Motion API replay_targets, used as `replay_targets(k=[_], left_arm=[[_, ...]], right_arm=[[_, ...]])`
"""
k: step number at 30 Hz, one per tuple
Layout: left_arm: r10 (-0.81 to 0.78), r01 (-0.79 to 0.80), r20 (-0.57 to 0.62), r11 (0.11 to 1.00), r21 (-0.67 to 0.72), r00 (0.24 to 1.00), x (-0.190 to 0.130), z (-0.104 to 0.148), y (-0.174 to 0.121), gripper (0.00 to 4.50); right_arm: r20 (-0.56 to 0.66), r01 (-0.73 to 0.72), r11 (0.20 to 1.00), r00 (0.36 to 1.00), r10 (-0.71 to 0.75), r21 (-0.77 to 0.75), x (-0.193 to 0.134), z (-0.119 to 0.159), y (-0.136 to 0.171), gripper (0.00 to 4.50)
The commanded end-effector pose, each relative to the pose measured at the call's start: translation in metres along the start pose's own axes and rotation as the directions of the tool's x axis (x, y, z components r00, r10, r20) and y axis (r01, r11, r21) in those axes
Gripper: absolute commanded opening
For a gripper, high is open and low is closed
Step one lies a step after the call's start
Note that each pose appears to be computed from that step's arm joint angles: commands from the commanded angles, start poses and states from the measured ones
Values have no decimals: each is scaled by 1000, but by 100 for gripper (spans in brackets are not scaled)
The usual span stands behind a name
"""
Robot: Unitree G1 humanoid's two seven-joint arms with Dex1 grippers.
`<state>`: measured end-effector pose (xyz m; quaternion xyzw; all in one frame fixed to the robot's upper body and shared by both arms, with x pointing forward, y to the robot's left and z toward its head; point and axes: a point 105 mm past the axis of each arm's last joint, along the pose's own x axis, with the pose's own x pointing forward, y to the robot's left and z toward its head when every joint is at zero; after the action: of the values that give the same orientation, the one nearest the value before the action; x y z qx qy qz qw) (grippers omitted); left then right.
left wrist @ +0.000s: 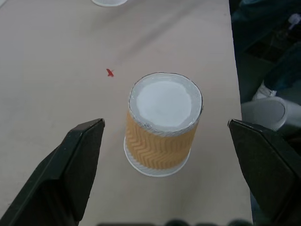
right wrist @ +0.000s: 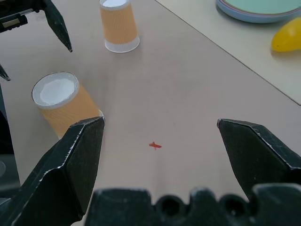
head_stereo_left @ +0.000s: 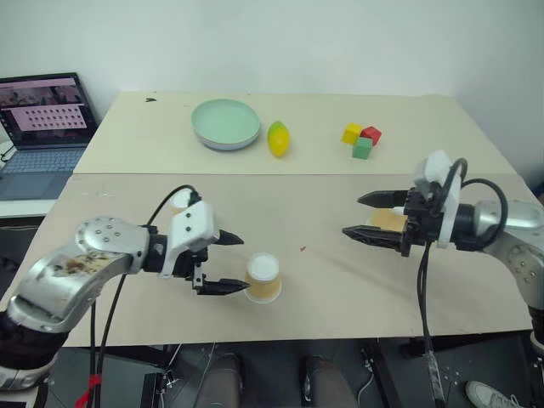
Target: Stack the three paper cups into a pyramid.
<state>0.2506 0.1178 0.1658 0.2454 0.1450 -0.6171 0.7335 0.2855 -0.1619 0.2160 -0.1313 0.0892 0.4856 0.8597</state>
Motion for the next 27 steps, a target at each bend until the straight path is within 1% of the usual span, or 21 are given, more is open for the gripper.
replay_targets(k=[1,9,21,23,24,26,27], left_arm=[[-38,37,9,996,80,999,6,5,-1,448],[-39,34,37,990,136,999,22,7,7,448],[-16,5,75,990,138,997,45,9,16,448],[-16,6,78,991,133,997,46,8,16,397],[-21,11,76,991,135,997,47,8,15,378],[-17,7,81,992,123,997,46,8,18,305],[-12,2,84,993,119,996,46,9,20,284]], right_arm=[[27,37,999,999,-36,-37,-10,12,3,450],[22,80,996,997,-79,-36,-17,12,4,450],[19,111,993,994,-110,-40,-22,14,6,450],[19,113,993,993,-112,-39,-23,14,6,450],[19,114,993,993,-113,-38,-23,14,6,450],[17,117,993,993,-117,-35,-24,14,6,450],[17,119,992,993,-119,-33,-24,13,6,450]])
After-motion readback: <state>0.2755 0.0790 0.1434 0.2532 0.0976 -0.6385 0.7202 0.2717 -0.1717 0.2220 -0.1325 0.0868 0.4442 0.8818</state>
